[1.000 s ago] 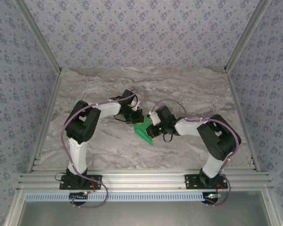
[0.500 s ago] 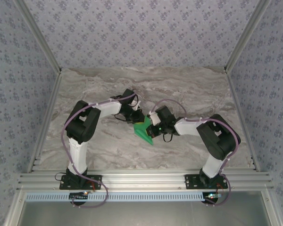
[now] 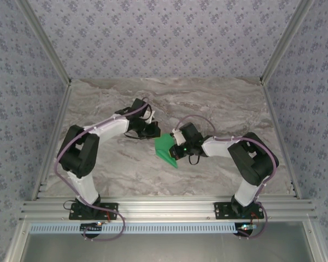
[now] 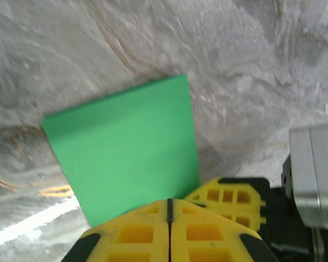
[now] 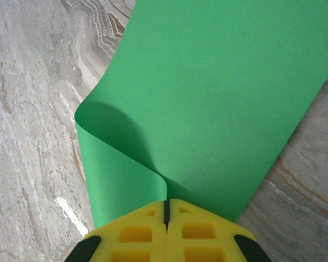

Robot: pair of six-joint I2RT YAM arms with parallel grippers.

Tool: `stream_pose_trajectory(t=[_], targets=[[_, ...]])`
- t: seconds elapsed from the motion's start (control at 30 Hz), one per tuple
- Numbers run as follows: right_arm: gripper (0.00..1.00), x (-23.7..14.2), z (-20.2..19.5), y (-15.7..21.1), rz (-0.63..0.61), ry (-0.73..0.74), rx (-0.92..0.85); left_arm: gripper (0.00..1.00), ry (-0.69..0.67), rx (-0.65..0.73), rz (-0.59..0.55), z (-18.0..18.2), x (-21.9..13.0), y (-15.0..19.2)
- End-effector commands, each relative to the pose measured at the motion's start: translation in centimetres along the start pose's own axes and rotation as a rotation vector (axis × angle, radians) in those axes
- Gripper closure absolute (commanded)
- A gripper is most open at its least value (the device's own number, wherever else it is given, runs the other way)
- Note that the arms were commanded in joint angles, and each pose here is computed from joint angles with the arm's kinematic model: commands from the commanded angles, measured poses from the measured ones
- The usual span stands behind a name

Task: Fold a paper plane with a square sheet of paper (fold left side to right side)
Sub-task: Third fold the triangle at the center of the table.

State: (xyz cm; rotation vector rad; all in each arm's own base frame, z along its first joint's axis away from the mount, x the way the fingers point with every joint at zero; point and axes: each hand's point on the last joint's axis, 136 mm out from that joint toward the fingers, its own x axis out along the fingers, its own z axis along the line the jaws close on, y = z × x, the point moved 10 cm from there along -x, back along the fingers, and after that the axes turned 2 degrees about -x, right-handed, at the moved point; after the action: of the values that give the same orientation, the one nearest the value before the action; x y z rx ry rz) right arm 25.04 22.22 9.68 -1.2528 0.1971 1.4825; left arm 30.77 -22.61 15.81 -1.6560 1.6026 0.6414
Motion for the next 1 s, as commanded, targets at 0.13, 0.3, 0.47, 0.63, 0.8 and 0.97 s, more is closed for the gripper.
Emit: stream_pose_trajectory(t=[0.13,0.3,0.47,0.63,0.8,0.97], targets=[[1.0,0.9,-0.5,2.8,0.165,0.059,0.036,0.95,0.042,0.006,0.07,-1.0,2.8,2.3],[1.0,0.9,-0.5,2.9,0.174,0.063,0.034,0.96,0.008,-0.004,0.103,-0.6,4.3,3.3],[1.0,1.0,-0.6,2.9,0.177,0.067,0.034,0.97,-0.014,-0.016,0.13,0.0,5.2,4.6],[1.0,1.1,-0.5,2.9,0.185,0.066,0.031,0.97,-0.027,-0.031,0.134,0.8,5.4,5.4],[1.0,1.2,-0.5,2.9,0.192,0.067,0.029,0.97,-0.053,-0.044,0.141,1.7,5.8,6.0],[1.0,0.7,-0.2,2.1,0.177,0.064,0.016,0.98,-0.101,-0.051,0.155,2.7,6.1,6.7]])
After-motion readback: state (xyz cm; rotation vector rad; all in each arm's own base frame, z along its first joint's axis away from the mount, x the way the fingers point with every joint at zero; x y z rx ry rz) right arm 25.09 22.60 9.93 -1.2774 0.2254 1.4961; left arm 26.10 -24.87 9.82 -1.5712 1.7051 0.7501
